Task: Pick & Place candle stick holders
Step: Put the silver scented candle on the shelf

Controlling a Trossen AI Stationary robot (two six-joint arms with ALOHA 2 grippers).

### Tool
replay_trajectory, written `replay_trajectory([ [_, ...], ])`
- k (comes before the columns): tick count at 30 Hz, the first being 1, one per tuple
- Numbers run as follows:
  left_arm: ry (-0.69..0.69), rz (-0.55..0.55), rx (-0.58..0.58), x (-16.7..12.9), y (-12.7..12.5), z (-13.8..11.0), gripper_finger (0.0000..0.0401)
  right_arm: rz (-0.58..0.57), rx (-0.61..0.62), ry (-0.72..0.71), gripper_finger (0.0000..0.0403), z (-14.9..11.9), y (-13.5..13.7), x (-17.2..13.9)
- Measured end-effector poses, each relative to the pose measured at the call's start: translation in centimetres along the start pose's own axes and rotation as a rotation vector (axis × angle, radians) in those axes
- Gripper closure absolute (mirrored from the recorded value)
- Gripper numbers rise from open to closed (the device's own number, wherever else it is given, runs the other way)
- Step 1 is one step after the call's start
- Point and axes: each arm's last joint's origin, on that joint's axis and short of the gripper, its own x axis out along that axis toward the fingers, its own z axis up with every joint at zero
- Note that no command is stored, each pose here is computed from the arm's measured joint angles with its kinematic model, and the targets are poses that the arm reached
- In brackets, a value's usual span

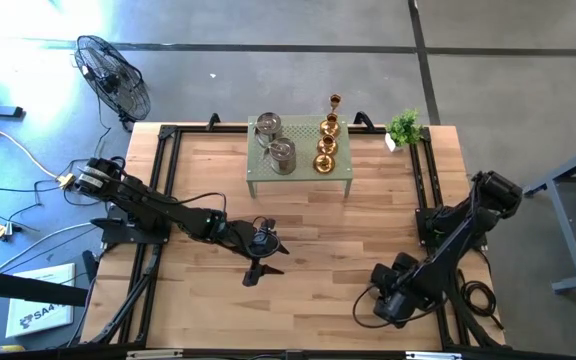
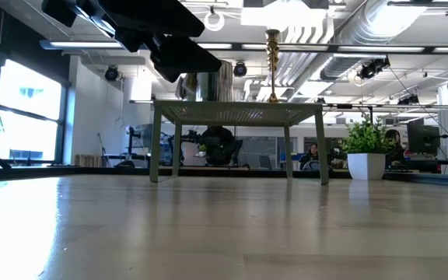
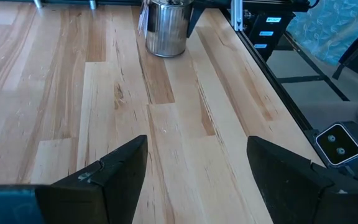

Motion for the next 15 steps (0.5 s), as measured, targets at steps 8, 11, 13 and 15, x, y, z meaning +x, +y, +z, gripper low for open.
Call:
replay_trajectory([
  [8, 0.000, 0.000, 0.000, 0.0, 0.0, 0.0, 0.0131, 0.042, -0.031, -0.108, 0.0060, 0.1, 0.6, -0.1],
  [11, 0.000, 0.000, 0.000, 0.0, 0.0, 0.0, 0.0131, 0.077, -0.052, -0.157, 0.0060, 0.6, 1.0, -0.1],
  [13, 0.000, 0.000, 0.000, 0.0, 0.0, 0.0, 0.0131, 0.103, -0.066, -0.187, 0.0060, 1.0, 1.3, -0.1],
  [15, -0.001, 0.001, 0.000, 0.0, 0.0, 0.0, 0.0131, 0.121, -0.078, -0.215, 0.0060, 1.4, 1.5, -0.1],
])
